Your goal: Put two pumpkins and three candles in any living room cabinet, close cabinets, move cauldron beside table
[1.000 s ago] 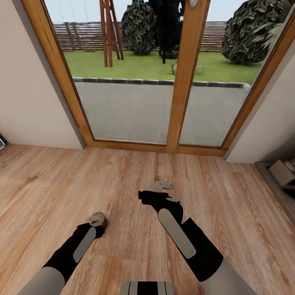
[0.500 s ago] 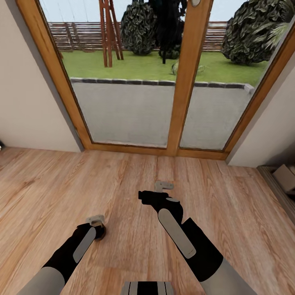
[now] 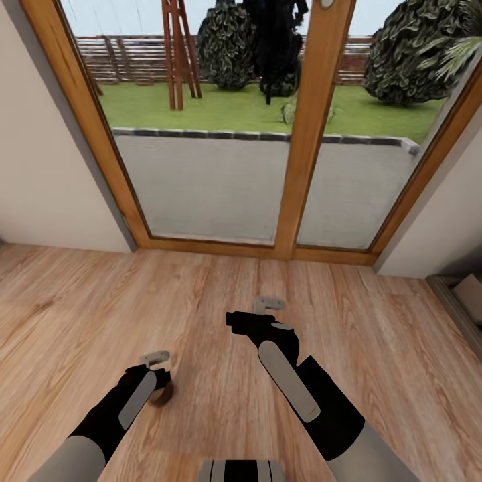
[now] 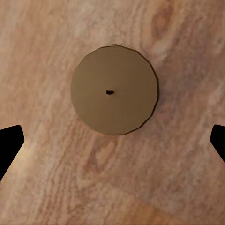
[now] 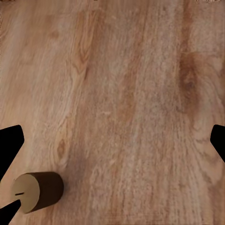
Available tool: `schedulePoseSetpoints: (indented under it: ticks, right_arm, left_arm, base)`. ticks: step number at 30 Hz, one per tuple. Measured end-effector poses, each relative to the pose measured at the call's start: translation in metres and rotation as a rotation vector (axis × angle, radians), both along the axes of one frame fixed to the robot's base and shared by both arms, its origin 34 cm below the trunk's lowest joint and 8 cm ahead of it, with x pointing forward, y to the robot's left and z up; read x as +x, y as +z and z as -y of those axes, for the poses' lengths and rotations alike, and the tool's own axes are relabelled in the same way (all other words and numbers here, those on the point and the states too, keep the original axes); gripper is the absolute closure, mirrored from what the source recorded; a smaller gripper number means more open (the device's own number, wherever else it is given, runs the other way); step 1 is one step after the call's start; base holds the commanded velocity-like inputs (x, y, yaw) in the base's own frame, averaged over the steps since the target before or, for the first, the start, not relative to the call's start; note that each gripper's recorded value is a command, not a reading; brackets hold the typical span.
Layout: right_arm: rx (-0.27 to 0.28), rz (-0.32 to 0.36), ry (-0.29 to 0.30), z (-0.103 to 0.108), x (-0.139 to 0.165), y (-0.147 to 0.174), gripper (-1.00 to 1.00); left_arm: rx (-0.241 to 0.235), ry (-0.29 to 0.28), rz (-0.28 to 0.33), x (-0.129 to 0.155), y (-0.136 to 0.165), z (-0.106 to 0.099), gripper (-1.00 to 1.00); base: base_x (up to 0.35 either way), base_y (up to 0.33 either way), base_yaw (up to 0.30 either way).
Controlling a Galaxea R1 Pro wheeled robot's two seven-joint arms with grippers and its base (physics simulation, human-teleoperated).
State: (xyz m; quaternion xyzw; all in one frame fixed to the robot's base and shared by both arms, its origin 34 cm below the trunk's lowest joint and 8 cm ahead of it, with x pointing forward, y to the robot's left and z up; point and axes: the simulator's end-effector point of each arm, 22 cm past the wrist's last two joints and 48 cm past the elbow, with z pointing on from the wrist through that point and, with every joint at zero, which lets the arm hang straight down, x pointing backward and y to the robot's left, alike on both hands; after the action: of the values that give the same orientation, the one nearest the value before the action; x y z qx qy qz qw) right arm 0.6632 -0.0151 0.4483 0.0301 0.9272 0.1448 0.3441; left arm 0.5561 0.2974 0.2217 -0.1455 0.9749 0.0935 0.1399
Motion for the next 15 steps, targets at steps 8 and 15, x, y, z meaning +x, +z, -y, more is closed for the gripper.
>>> schedulePoseSetpoints:
  ticks: [8, 15]
  right_arm:
    - [0.000, 0.000, 0.000, 0.0000, 0.0000, 0.0002, -1.00]
    - [0.000, 0.000, 0.000, 0.0000, 0.0000, 0.0000, -1.00]
  left_arm:
    - [0.000, 0.000, 0.000, -0.0001, 0.0000, 0.0003, -1.00]
    - [0.000, 0.000, 0.000, 0.0000, 0.0000, -0.0001, -1.00]
  base:
    - [0.169, 0.001, 0.000]
    - [0.109, 0.069, 0.000]
